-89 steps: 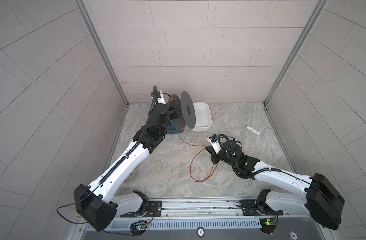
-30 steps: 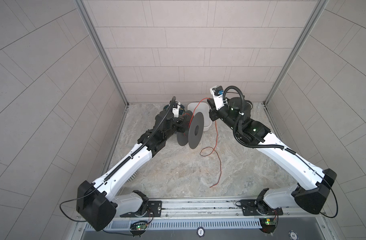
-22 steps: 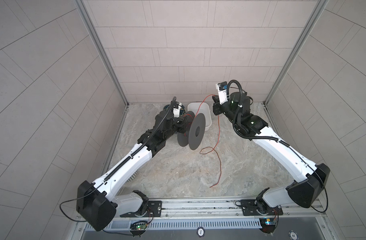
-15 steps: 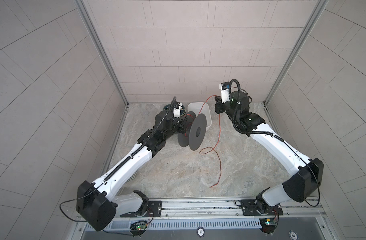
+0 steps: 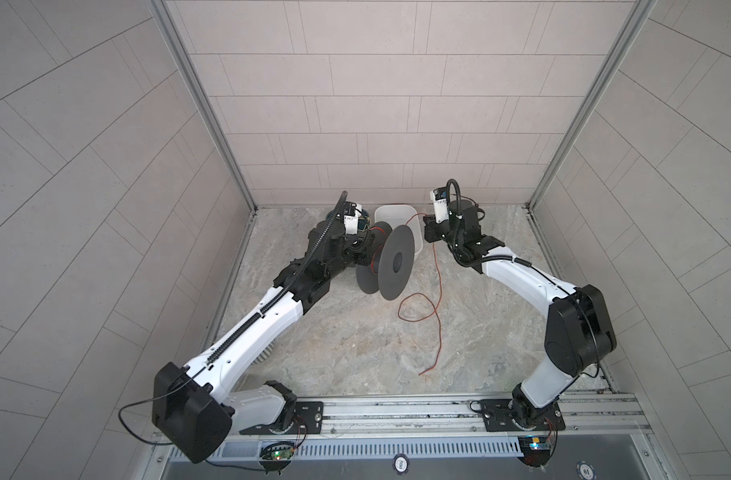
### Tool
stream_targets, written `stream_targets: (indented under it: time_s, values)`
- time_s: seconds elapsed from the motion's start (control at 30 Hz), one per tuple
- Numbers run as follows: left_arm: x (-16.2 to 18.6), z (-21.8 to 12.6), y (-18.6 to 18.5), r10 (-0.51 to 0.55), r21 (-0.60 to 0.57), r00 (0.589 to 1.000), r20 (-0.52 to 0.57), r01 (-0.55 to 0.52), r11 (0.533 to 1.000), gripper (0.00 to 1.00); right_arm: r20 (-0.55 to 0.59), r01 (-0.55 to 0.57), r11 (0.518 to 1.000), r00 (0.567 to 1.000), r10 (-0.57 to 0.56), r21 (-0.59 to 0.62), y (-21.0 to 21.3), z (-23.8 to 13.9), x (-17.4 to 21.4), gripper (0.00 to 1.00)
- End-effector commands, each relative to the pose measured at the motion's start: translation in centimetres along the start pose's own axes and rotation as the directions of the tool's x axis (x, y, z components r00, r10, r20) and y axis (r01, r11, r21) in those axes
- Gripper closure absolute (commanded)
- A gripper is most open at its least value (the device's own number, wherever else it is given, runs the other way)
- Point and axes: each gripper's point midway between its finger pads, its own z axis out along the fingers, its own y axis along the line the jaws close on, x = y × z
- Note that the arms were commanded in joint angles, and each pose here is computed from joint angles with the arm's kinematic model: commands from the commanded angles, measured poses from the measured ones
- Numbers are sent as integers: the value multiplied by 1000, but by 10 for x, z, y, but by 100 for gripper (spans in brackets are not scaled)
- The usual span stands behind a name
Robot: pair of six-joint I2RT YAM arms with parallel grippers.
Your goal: Wrap the cables
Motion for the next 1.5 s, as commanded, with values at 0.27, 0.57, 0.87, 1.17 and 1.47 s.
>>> stream_targets:
  time_s: [0.27, 0.57, 0.87, 1.17, 1.47]
  values:
    - [-67, -16, 18, -138, -27, 951, 275, 151, 988, 100, 6, -112, 984, 993, 114, -136, 21, -8, 54, 100]
    - [-75, -23, 42, -201, -75, 908, 367, 245, 967, 100, -58, -44, 974, 998, 32, -224, 79, -21, 94, 100]
    - [-72, -20, 39, -244, -27, 894, 377, 274, 961, 100, -89, -43, 948, 996, 16, -317, 104, -41, 108, 72]
    - [-72, -24, 37, -265, 26, 889, 374, 276, 961, 100, -143, -33, 972, 990, -1, -232, 82, -71, 123, 33]
    - [-81, -28, 8, -364, 212, 876, 317, 308, 927, 100, -189, -35, 998, 982, 27, -44, 28, -92, 150, 19]
